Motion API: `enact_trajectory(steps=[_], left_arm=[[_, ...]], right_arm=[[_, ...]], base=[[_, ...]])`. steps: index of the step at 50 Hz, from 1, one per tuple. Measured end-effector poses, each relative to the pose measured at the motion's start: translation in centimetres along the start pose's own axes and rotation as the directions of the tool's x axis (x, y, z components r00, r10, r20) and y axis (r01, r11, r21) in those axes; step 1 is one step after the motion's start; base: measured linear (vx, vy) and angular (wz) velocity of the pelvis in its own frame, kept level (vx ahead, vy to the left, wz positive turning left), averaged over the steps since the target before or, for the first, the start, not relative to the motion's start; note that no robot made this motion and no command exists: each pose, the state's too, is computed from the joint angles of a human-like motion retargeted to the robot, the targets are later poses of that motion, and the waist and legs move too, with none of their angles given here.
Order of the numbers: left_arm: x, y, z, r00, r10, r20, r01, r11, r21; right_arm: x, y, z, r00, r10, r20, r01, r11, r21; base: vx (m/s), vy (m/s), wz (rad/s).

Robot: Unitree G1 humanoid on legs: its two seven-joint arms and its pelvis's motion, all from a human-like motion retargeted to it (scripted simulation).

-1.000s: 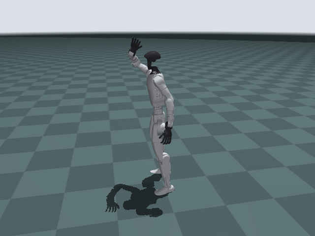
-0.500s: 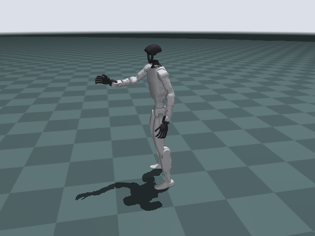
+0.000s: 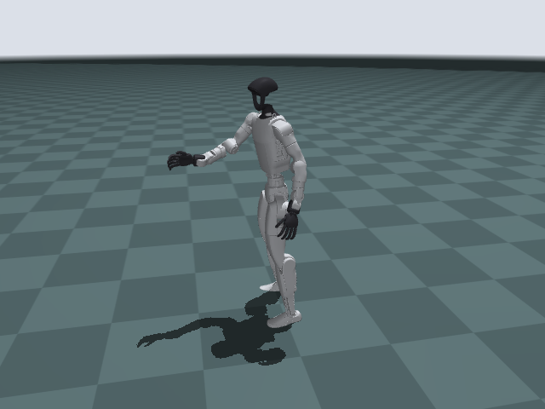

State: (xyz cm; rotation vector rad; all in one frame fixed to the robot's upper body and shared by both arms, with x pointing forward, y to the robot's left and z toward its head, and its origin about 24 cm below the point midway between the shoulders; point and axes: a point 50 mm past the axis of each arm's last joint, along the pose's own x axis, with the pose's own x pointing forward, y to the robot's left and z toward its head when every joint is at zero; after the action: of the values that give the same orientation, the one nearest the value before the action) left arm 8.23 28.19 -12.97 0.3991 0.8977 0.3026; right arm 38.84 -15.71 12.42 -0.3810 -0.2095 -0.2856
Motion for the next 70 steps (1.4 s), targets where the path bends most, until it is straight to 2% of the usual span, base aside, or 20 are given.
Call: enact_trajectory(steps=[8,13,17,23,26,29,33,37,40,44,47,51,54,57,63,70], left_arm=[[0.4,1.2,-0.4,0.997,0.053,-0.047,-0.056,0.997,-0.051],[1.5,4.5,-0.2,0.974,0.17,-0.147,-0.184,0.979,-0.085],[2.9,8.4,2.4,0.938,0.307,-0.16,-0.325,0.94,-0.101],[4.6,13.2,12.4,0.877,0.477,0.047,-0.459,0.864,-0.209],[4.5,14.2,19.0,0.838,0.502,0.212,-0.429,0.848,-0.312],[3.6,14.0,25.4,0.785,0.486,0.385,-0.334,0.855,-0.397],[1.3,12.3,32.7,0.684,0.403,0.607,-0.18,0.901,-0.395],[-1.5,9.8,38.0,0.561,0.269,0.783,-0.108,0.961,-0.253],[-3.6,8.1,41.1,0.465,0.174,0.868,-0.141,0.983,-0.121],[-6.7,6.7,44.7,0.318,0.094,0.943,-0.327,0.945,0.016],[-9.3,6.1,47.1,0.179,0.029,0.983,-0.565,0.822,0.079],[-12.9,4.8,49.8,-0.002,-0.145,0.989,-0.862,0.502,0.072],[-15.5,3.0,51.4,-0.081,-0.32,0.944,-0.965,0.262,0.006],[-17.7,0.6,52.3,-0.106,-0.482,0.87,-0.993,0.093,-0.069],[-19.1,-4.6,52.0,-0.06,-0.693,0.719,-0.986,-0.073,-0.153],[-17.7,-8.3,50.6,0.005,-0.754,0.657,-0.987,-0.108,-0.118]], right_arm=[[-0.5,0.5,-0.6,0.995,0.104,-0.006,-0.104,0.994,-0.043],[-0.8,0.5,-1.3,0.988,0.152,-0.024,-0.154,0.986,-0.069],[-1.0,0.2,-1.5,0.988,0.15,-0.034,-0.153,0.985,-0.077],[-1.3,0.3,-1.6,0.989,0.146,-0.04,-0.148,0.987,-0.057],[-1.5,0.8,-1.5,0.985,0.164,-0.044,-0.166,0.985,-0.039],[-1.7,1.3,-1.3,0.981,0.188,-0.045,-0.189,0.982,-0.018],[-2.0,2.2,-0.9,0.974,0.223,-0.037,-0.223,0.975,0.006],[-2.5,3.1,-0.5,0.961,0.276,-0.019,-0.276,0.961,0.006],[-2.9,3.7,-0.3,0.947,0.322,-0.005,-0.323,0.947,-0.011],[-3.4,4.4,-0.1,0.932,0.363,0.019,-0.362,0.931,-0.041],[-3.7,4.7,0.0,0.93,0.366,0.041,-0.364,0.93,-0.058],[-3.9,4.9,0.0,0.937,0.344,0.06,-0.34,0.938,-0.072],[-3.8,5.1,0.1,0.946,0.319,0.061,-0.314,0.946,-0.079],[-3.6,5.4,0.3,0.954,0.295,0.059,-0.289,0.953,-0.085],[-3.0,6.4,1.5,0.959,0.276,0.068,-0.269,0.958,-0.095],[-2.1,7.3,3.3,0.955,0.278,0.098,-0.264,0.955,-0.135]], base=[[0.0,0.0,0.0],[0.0,0.0,0.0],[0.0,0.0,0.0],[0.0,0.0,0.0],[0.0,0.0,0.0],[0.0,0.0,0.0],[0.0,0.0,0.0],[-0.02,0.01,-0.14],[-0.01,0.01,-0.23],[-0.01,0.01,-0.23],[0.0,0.01,-0.2],[0.0,0.0,0.0],[0.0,0.0,0.0],[0.0,0.0,0.0],[0.0,0.0,0.0],[0.0,0.0,0.0]])
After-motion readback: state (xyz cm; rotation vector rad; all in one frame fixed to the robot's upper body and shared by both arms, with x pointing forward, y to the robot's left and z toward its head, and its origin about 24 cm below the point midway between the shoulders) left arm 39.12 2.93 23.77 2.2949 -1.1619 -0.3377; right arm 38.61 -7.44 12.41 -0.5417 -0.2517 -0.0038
